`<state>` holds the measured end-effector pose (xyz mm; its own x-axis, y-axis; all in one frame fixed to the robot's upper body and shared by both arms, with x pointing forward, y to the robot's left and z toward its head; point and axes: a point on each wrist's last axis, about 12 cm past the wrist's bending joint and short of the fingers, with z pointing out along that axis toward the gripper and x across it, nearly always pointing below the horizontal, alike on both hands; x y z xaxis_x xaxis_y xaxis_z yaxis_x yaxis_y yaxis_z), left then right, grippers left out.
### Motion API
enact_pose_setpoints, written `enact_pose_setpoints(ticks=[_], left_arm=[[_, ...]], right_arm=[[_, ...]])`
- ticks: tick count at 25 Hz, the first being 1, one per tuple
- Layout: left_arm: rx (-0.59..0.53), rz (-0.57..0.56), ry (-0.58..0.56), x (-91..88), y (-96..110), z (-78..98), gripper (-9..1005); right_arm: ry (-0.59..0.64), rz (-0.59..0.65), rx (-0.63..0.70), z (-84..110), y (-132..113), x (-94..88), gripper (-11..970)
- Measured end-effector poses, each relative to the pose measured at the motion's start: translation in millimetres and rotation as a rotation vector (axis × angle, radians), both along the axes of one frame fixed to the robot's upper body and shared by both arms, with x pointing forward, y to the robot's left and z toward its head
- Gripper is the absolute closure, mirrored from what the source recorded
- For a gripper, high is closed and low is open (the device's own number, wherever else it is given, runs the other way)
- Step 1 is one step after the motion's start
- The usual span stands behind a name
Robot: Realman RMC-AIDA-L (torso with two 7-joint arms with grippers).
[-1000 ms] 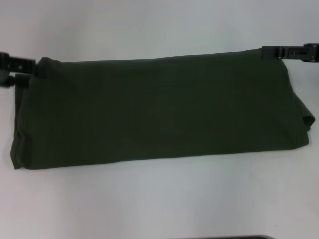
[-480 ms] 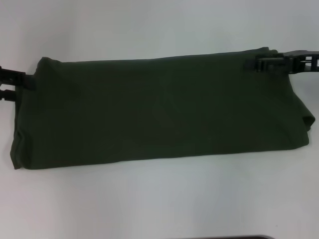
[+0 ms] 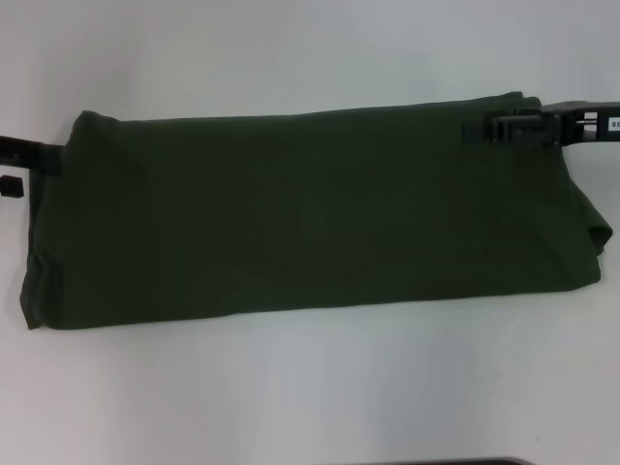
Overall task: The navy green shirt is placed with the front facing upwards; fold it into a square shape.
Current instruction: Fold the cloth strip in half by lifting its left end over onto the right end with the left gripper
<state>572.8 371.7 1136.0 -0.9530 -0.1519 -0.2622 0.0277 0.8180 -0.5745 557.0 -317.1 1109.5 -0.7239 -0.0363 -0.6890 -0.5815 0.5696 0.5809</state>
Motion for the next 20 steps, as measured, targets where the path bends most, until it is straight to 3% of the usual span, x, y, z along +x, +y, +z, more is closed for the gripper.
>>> enact_pose_setpoints(ticks=[10, 20], left_arm=[[0.074, 0.055, 0.057, 5.5, 9.4, 4.8, 260], [0.122, -0.019, 0.144, 11.7, -6.2, -1.6, 260]], right_arm=[[0.017, -0.019, 0.015, 0.7, -1.0, -0.6, 158], [0.02, -0.022, 0.008, 0.2, -2.8, -1.1, 157]])
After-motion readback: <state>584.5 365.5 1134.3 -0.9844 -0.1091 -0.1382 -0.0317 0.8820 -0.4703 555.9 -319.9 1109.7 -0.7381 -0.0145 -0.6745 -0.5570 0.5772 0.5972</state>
